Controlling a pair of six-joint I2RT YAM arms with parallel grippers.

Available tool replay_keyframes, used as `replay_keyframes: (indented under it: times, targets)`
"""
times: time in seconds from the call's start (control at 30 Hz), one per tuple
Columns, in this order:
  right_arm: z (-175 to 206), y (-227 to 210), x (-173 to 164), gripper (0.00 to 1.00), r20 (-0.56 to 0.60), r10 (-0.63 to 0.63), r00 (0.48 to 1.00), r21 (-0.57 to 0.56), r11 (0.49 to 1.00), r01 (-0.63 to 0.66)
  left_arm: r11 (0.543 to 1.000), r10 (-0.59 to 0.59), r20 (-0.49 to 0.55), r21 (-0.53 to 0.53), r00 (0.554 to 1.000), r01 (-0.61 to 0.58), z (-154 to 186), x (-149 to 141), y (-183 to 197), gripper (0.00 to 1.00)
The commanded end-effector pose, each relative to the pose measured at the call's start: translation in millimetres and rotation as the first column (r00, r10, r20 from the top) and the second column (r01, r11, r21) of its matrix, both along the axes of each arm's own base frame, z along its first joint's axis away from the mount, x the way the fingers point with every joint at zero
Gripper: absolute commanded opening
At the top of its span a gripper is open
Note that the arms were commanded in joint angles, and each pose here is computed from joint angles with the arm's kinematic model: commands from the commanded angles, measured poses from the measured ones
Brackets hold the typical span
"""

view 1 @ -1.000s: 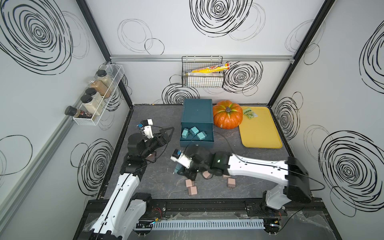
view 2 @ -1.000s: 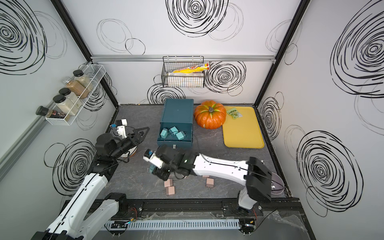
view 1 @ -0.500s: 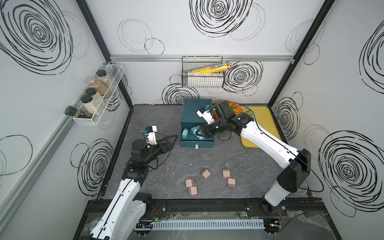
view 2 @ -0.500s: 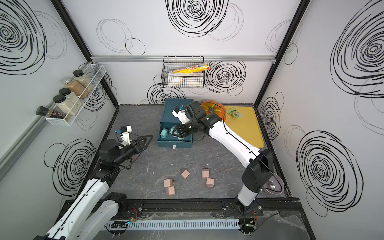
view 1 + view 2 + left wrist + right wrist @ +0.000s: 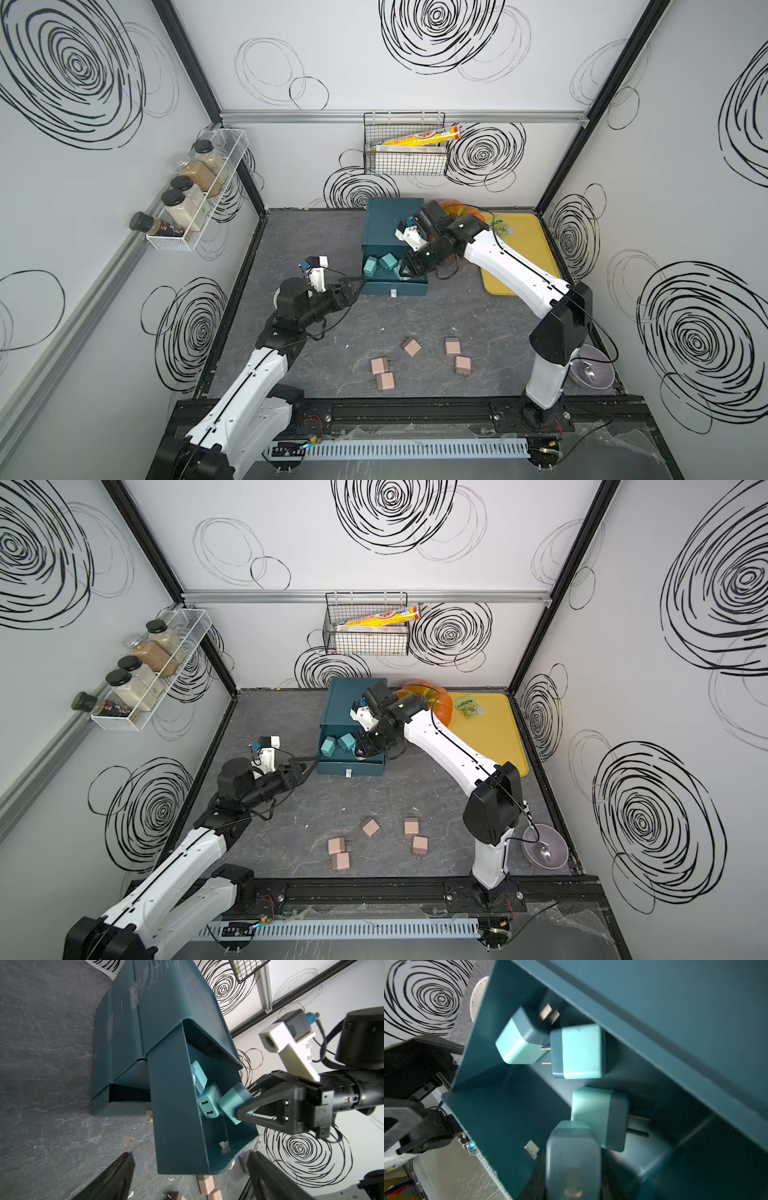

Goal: Place the plugs into the drawer by color
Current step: Place the plug in the drawer.

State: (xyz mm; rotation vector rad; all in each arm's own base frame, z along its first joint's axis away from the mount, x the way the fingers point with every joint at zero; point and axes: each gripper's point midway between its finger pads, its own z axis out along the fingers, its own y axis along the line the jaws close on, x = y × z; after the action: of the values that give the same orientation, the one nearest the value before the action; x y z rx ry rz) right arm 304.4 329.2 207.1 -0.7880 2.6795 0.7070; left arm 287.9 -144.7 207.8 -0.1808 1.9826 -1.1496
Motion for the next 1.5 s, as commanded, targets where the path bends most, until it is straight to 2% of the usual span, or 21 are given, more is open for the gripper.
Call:
replay_keyframes:
  times: [0.0, 0.07, 0.23, 0.43, 0.53, 0.67, 0.73, 0.93, 1.07, 1.13, 1.33, 1.47]
  targets:
    - [-11, -3, -3, 0.24, -0.044, 0.016, 0.999, -0.043, 0.999, -0.017, 1.0, -0.022, 0.075, -0.015, 0.997, 0.024, 17, 1, -6, 0.92]
    - [-10, -5, 3, 0.38, -0.022, 0.002, 1.0, -0.065, 0.998, -0.003, 1.0, -0.018, 0.078, -0.007, 0.997, 0.019, 17, 0, -5, 0.93]
    - [2, -9, 11, 0.55, 0.027, -0.025, 0.999, -0.08, 0.996, 0.028, 1.0, -0.014, 0.09, -0.004, 0.996, 0.015, 20, -1, -5, 0.98]
    - [8, -18, 18, 0.58, 0.058, -0.055, 0.997, -0.106, 0.992, 0.061, 1.0, -0.02, 0.085, -0.004, 0.996, 0.021, 20, -1, -7, 0.98]
    - [20, -25, 27, 0.58, 0.121, -0.084, 0.989, -0.129, 0.987, 0.1, 1.0, -0.014, 0.089, -0.004, 0.996, 0.015, 21, -1, -6, 0.98]
    - [52, -35, 38, 0.6, 0.235, -0.138, 0.962, -0.101, 0.981, 0.166, 1.0, -0.013, 0.092, -0.003, 0.996, 0.014, 22, -1, -6, 0.98]
    - [60, -33, 39, 0.6, 0.257, -0.144, 0.956, -0.07, 0.983, 0.167, 1.0, -0.015, 0.093, -0.003, 0.996, 0.016, 23, -2, -7, 0.98]
    - [55, -38, 41, 0.58, 0.261, -0.138, 0.955, -0.111, 0.979, 0.171, 1.0, -0.004, 0.093, 0.001, 0.996, 0.004, 23, 0, -5, 0.98]
    - [42, -14, 15, 0.42, 0.149, -0.036, 0.988, -0.009, 0.999, 0.038, 1.0, -0.008, 0.089, 0.006, 0.996, 0.008, 20, 0, -12, 0.98]
    - [34, -18, 11, 0.36, 0.124, -0.032, 0.992, -0.041, 0.998, 0.038, 1.0, -0.018, 0.092, 0.019, 0.996, 0.017, 21, -2, -20, 0.98]
    - [21, -12, 7, 0.34, 0.114, -0.003, 0.993, -0.012, 1.0, 0.005, 0.998, -0.033, 0.093, 0.064, 0.995, 0.027, 20, -1, -36, 0.98]
    - [5, -13, 17, 0.32, 0.093, -0.014, 0.996, -0.085, 0.996, 0.022, 0.997, -0.026, 0.088, 0.072, 0.996, 0.02, 18, 1, -36, 0.98]
